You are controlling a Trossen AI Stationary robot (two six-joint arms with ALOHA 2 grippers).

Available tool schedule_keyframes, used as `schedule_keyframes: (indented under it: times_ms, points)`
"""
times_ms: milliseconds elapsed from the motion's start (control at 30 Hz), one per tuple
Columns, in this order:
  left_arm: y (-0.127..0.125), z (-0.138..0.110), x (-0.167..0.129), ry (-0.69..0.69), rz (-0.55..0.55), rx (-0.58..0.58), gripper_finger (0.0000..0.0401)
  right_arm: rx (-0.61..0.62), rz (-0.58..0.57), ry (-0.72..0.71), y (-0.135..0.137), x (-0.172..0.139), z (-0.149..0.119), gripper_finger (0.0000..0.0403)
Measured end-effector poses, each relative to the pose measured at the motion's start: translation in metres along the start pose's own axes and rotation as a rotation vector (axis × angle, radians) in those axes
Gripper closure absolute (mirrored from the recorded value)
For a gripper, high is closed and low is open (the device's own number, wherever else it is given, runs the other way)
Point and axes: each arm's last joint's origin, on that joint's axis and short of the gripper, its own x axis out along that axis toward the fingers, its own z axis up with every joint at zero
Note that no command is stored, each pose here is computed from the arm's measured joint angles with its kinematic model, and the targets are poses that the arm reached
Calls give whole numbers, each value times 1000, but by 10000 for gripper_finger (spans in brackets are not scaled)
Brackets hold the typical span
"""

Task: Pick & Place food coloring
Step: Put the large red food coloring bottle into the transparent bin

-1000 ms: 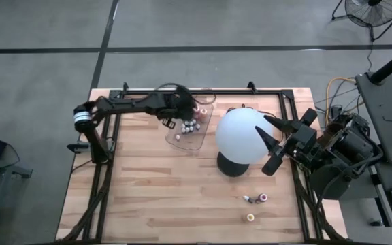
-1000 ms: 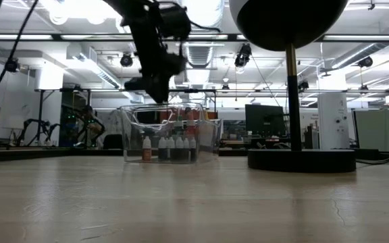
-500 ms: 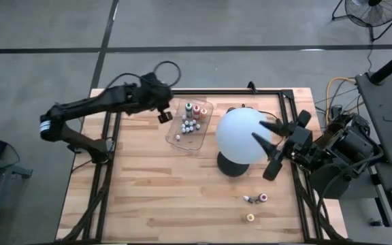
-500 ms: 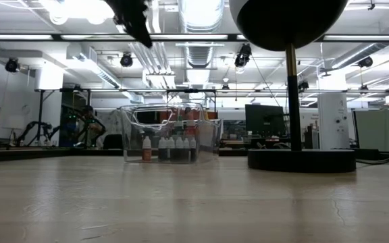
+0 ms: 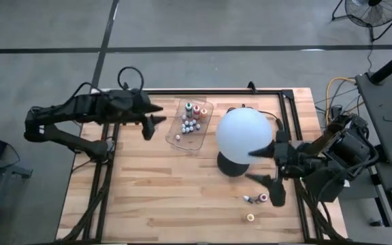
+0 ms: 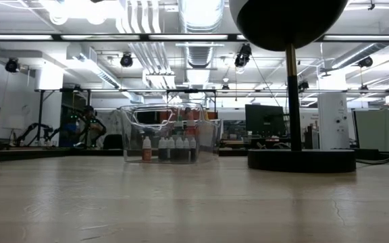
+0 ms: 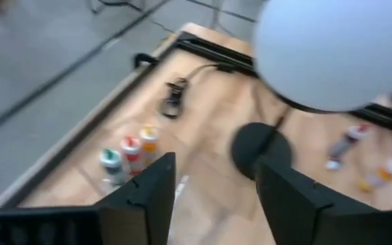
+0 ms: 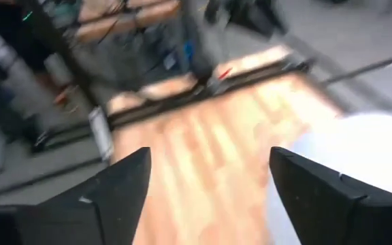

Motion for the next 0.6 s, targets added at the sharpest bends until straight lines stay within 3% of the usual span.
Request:
schedule_keyframes:
  times_ms: [200,333,433,600]
  points:
    - [-22,-6,-11,4,-130,-32,216,1,97,193,18,15,-28,87]
    - [-33,-3,-24,-67,-231,-35,216,-38,84,266,32,21,-59,86]
    - [-36,-1,-34,-146,-299,-63,216,-2,46,291,38,23,-82,90]
    - [-35,-9,-30,-202,-284,-128,216,52,1,329,43,20,-117,92]
